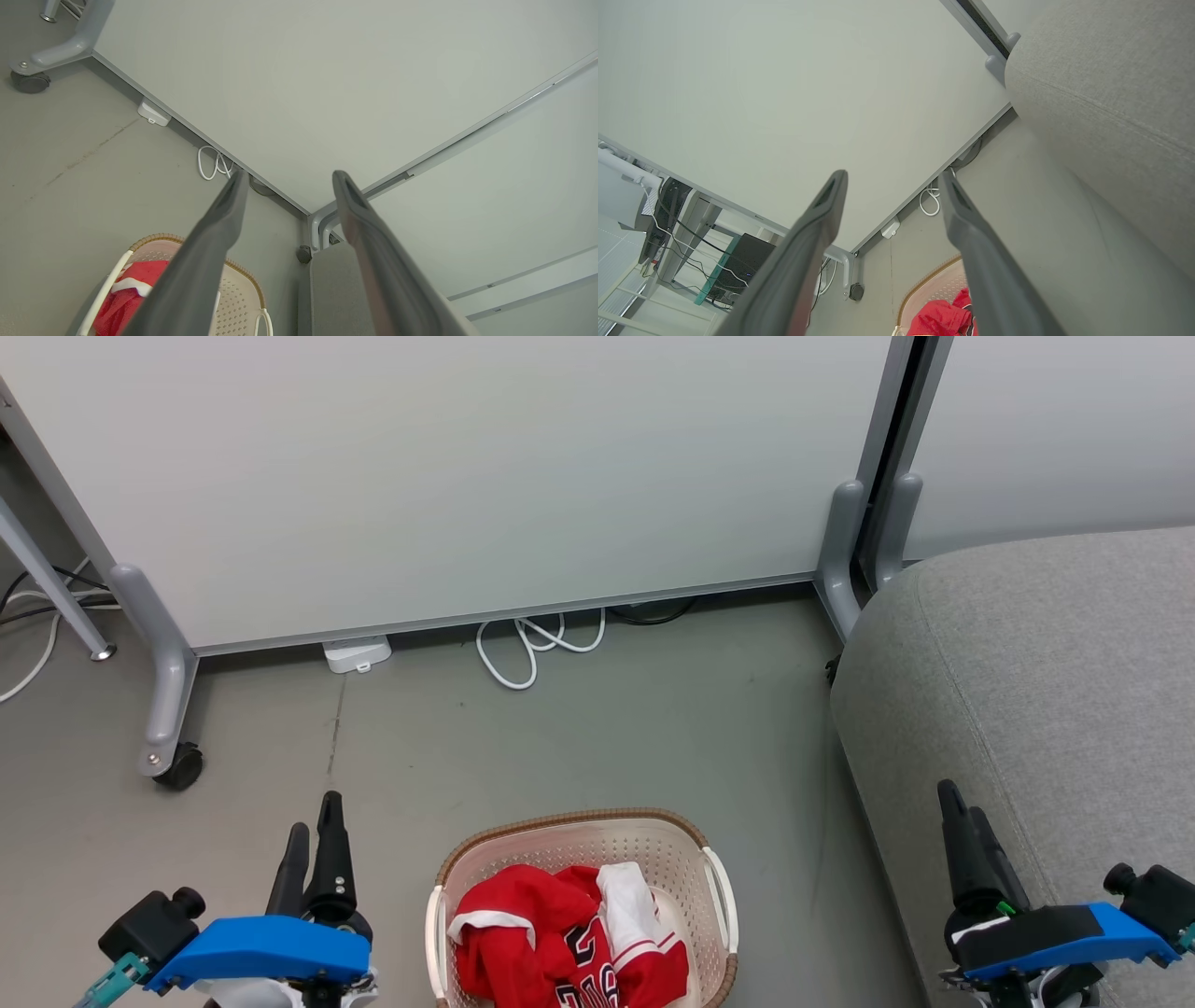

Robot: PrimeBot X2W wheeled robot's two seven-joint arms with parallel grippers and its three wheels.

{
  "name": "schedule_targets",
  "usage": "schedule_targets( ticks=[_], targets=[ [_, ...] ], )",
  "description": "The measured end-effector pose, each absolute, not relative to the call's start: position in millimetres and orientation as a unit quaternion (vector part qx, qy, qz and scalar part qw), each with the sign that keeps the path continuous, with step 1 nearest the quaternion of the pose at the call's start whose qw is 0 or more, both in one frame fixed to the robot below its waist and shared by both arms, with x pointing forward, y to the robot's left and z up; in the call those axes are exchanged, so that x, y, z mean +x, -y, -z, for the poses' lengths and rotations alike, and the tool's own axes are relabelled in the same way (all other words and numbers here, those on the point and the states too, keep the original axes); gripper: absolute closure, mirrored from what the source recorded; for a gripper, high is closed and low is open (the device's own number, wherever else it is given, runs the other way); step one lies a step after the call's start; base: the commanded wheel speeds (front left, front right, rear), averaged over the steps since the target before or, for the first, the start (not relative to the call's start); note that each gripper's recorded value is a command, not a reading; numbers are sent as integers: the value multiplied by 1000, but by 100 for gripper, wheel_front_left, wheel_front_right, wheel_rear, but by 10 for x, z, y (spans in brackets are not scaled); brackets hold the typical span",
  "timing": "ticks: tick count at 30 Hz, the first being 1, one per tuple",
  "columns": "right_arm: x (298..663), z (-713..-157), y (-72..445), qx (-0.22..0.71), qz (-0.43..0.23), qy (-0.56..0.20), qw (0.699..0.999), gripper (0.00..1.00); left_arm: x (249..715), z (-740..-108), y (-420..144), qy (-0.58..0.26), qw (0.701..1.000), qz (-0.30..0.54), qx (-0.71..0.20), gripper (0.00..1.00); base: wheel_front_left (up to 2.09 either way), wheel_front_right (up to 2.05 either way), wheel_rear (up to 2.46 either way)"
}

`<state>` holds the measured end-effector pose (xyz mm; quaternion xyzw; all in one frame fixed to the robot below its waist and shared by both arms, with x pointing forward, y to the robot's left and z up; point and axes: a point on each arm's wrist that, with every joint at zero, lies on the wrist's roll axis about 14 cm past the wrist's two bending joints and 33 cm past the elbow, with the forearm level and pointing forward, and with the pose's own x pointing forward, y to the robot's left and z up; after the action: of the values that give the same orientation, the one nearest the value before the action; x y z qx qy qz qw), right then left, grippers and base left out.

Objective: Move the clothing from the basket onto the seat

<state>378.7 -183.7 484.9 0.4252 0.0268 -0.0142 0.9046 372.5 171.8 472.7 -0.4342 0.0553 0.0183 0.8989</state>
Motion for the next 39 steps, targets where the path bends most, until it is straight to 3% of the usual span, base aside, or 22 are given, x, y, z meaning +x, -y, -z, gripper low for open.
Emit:
schedule_targets(
  ticks=[16,39],
  targets=[
    [3797,-4872,1798,318,1,-20,948,0,3740,-4829,-1631,-38,948,10,-315,0,0,0,0],
    [3835,-4921,1708,199,-23,-6,980,0,3745,-4833,-1546,-24,967,31,-251,0,0,0,0]
  ],
)
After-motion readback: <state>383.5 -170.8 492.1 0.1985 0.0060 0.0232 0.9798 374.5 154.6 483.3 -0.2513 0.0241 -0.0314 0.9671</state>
